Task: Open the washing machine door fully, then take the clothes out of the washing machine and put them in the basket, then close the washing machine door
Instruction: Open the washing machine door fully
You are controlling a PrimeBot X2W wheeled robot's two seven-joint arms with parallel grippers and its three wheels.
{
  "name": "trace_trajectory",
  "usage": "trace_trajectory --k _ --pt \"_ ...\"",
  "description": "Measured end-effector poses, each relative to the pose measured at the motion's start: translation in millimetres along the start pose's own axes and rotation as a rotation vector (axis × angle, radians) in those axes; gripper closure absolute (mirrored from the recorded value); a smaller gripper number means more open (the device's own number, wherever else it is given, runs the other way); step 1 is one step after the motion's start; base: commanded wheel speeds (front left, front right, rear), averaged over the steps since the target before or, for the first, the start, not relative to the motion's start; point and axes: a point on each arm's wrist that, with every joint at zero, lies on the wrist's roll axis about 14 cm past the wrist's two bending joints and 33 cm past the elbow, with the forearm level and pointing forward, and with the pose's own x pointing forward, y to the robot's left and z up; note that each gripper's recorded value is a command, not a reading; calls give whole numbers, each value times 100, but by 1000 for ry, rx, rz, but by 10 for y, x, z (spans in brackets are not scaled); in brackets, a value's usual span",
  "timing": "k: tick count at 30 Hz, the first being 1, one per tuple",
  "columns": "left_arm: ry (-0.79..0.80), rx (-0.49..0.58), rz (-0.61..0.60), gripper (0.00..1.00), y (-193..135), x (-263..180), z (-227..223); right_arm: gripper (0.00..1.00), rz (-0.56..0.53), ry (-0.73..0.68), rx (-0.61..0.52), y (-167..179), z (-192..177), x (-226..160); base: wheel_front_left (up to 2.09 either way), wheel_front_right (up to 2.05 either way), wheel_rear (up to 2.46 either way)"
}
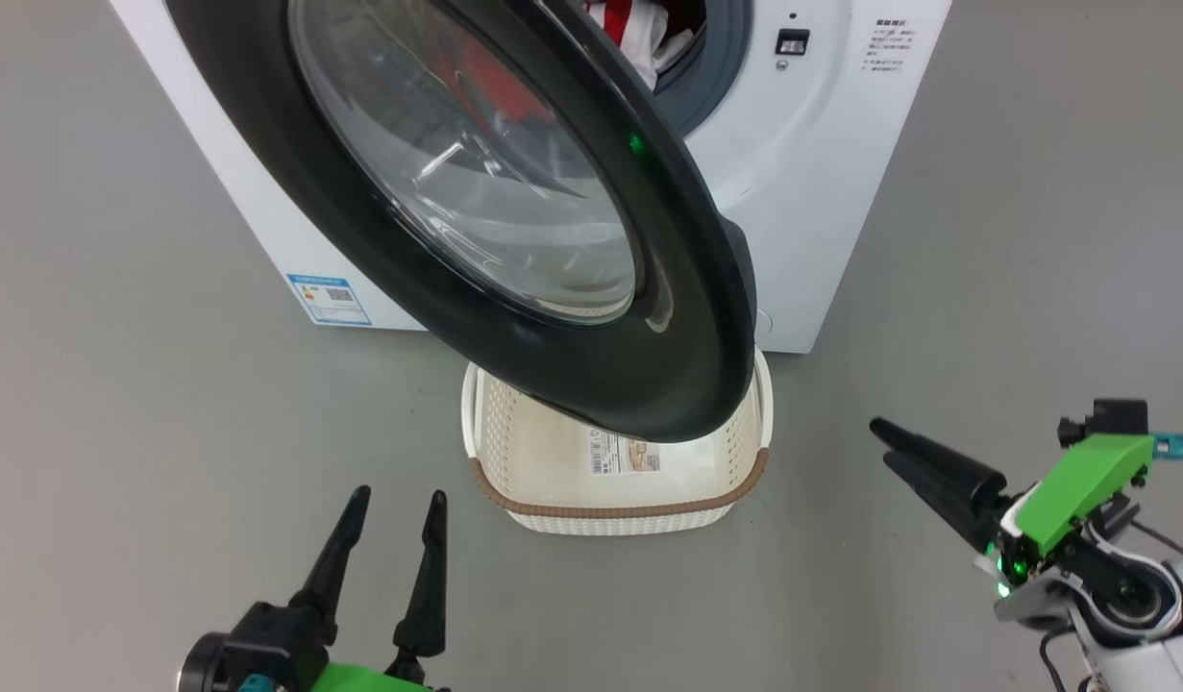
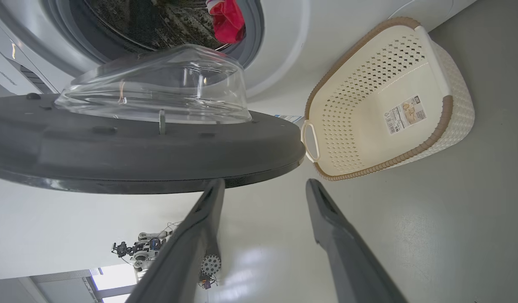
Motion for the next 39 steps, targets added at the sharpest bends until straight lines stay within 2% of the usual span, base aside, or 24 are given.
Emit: trace_trajectory --k 7,11,15,20,28,39 --pt "15 -3 1 0 0 -46 -47 0 -91 -53 -16 -303 -55 -174 0 0 0" --pt "16 -3 0 0 -1 -41 -53 0 -186 -67 -99 -547 -128 -294 0 0 0" --pt "22 -6 -7 0 -11 -30 -74 0 -206 -107 -120 -612 -138 -334 0 0 0" --pt "28 -7 -12 0 -27 -12 -96 0 -225 -223 -183 -637 31 -429 0 0 0" --pt "49 -7 -13 0 -29 4 -165 0 -231 -365 -384 -586 194 -524 0 0 0" --pt "54 -7 -7 0 -4 7 -180 0 -218 -375 -700 -541 152 -607 0 0 0"
